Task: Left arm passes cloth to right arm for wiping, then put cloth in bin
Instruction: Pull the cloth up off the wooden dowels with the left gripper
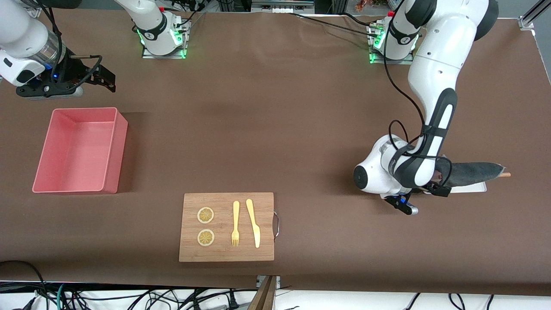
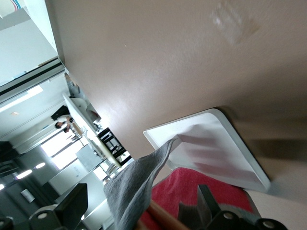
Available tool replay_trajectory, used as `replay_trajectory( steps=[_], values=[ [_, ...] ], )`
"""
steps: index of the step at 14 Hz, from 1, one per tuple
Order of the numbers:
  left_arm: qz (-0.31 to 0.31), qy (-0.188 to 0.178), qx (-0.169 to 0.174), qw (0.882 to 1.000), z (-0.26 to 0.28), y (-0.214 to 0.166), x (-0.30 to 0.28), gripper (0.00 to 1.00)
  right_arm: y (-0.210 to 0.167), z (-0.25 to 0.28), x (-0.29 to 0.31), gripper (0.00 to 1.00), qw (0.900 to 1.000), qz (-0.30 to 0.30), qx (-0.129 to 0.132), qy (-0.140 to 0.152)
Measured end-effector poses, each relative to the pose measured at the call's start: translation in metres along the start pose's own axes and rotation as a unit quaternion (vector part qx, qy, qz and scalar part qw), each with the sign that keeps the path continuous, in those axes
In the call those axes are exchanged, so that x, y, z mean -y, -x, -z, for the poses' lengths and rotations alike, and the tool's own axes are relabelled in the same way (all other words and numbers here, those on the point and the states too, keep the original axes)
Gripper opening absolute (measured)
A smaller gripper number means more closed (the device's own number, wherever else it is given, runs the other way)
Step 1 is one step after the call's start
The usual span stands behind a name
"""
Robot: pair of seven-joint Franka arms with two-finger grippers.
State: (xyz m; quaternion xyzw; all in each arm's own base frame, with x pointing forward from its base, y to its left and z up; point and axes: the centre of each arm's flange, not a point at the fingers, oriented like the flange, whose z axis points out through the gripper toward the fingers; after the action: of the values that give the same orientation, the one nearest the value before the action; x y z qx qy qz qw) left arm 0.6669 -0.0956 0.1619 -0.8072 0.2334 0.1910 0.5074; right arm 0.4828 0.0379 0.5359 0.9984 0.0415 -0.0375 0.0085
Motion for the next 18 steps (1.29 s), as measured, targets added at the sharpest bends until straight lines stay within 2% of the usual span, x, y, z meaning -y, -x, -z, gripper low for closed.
replay_trajectory(
  steps=[3, 5, 8, 11, 12, 14, 15, 18],
  values=[
    [-0.026, -0.026, 0.010, 0.999, -0.019, -0.009, -0.014, 0.95, 0.000, 0.000, 0.000, 1.00, 1.000, 0.000, 0.000, 0.000],
    [-0.048, -0.048, 0.008, 0.998, -0.021, -0.013, -0.017, 0.74, 0.000, 0.000, 0.000, 1.00, 1.000, 0.000, 0.000, 0.000],
    [-0.080, -0.053, 0.009, 0.995, -0.022, -0.014, -0.019, 0.42, 0.000, 0.000, 0.000, 1.00, 1.000, 0.000, -0.001, 0.000],
    [-0.089, -0.056, 0.006, 0.994, -0.015, -0.015, -0.022, 0.37, 0.000, 0.000, 0.000, 1.00, 1.000, 0.000, -0.001, 0.000],
    [-0.088, -0.057, 0.005, 0.994, -0.013, -0.015, -0.023, 0.32, 0.000, 0.000, 0.000, 1.00, 1.000, 0.000, -0.001, 0.000],
    [-0.078, -0.058, 0.004, 0.995, -0.012, -0.015, -0.025, 0.08, 0.000, 0.000, 0.000, 1.00, 1.000, 0.000, -0.001, 0.000],
    [-0.074, -0.058, 0.004, 0.996, -0.012, -0.016, -0.027, 0.02, 0.000, 0.000, 0.000, 1.00, 1.000, 0.000, -0.001, 0.000],
    [-0.070, -0.059, 0.004, 0.996, -0.012, -0.017, -0.030, 0.02, 0.000, 0.000, 0.000, 1.00, 1.000, 0.000, -0.001, 0.000]
  ],
)
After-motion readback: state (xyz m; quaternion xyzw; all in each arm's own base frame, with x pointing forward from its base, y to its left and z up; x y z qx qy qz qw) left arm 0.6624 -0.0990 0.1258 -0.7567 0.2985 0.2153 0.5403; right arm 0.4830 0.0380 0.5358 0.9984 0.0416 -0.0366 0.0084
